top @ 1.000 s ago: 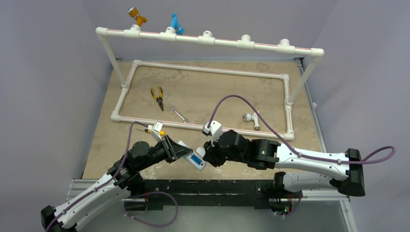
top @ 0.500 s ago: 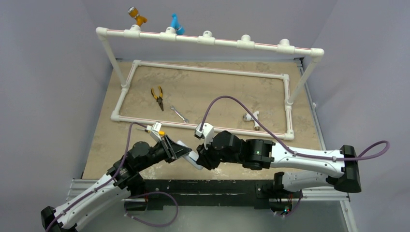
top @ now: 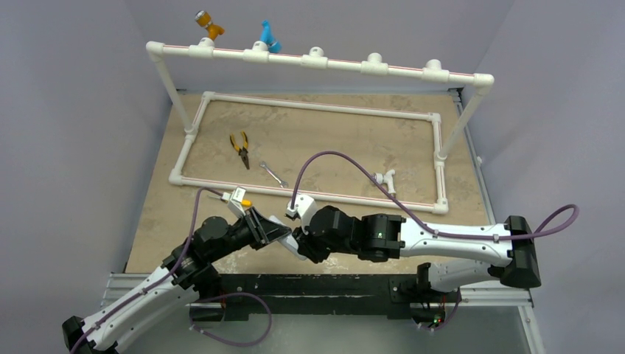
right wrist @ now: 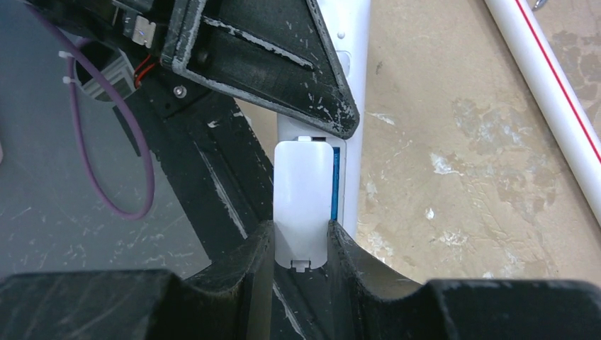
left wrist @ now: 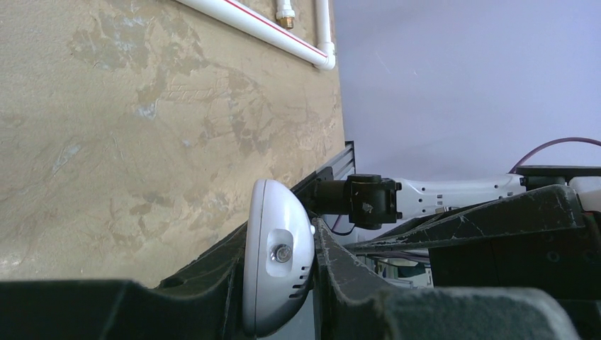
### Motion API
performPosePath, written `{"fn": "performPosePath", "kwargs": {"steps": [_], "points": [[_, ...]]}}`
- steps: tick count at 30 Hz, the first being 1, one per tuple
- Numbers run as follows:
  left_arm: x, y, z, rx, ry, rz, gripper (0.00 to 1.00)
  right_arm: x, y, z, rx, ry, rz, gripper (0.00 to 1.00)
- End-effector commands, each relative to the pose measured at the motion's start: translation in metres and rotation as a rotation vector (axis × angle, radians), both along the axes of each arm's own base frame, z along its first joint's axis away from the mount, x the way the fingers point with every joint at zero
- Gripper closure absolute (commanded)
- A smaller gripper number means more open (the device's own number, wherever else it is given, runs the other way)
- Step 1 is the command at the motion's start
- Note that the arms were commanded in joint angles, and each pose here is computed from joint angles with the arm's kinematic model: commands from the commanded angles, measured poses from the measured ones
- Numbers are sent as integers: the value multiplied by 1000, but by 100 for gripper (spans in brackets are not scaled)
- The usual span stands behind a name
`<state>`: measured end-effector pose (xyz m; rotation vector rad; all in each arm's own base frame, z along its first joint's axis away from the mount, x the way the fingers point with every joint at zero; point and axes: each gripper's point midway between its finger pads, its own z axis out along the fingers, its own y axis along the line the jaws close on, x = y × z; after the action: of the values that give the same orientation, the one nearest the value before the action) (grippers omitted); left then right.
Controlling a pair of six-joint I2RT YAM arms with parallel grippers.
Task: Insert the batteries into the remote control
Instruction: Load the battery cover into the remote control.
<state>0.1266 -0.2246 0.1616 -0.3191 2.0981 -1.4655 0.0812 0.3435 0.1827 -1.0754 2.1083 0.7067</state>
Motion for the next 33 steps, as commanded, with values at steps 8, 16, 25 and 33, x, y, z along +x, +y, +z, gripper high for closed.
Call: {"fn": "performPosePath", "kwargs": {"steps": [8, 16, 25, 33], "points": [[1, 0, 34, -74, -49, 7, 100, 12, -1, 11, -20, -75, -53, 76], [1, -1, 30, -71, -33, 9, 100, 9, 6, 11, -25, -75, -36, 76], [2, -1, 30, -71, -31, 14, 100, 7, 10, 8, -46, -78, -21, 76], [2, -1, 29, -73, -27, 13, 100, 7, 5, 3, -74, -84, -33, 76]]}}
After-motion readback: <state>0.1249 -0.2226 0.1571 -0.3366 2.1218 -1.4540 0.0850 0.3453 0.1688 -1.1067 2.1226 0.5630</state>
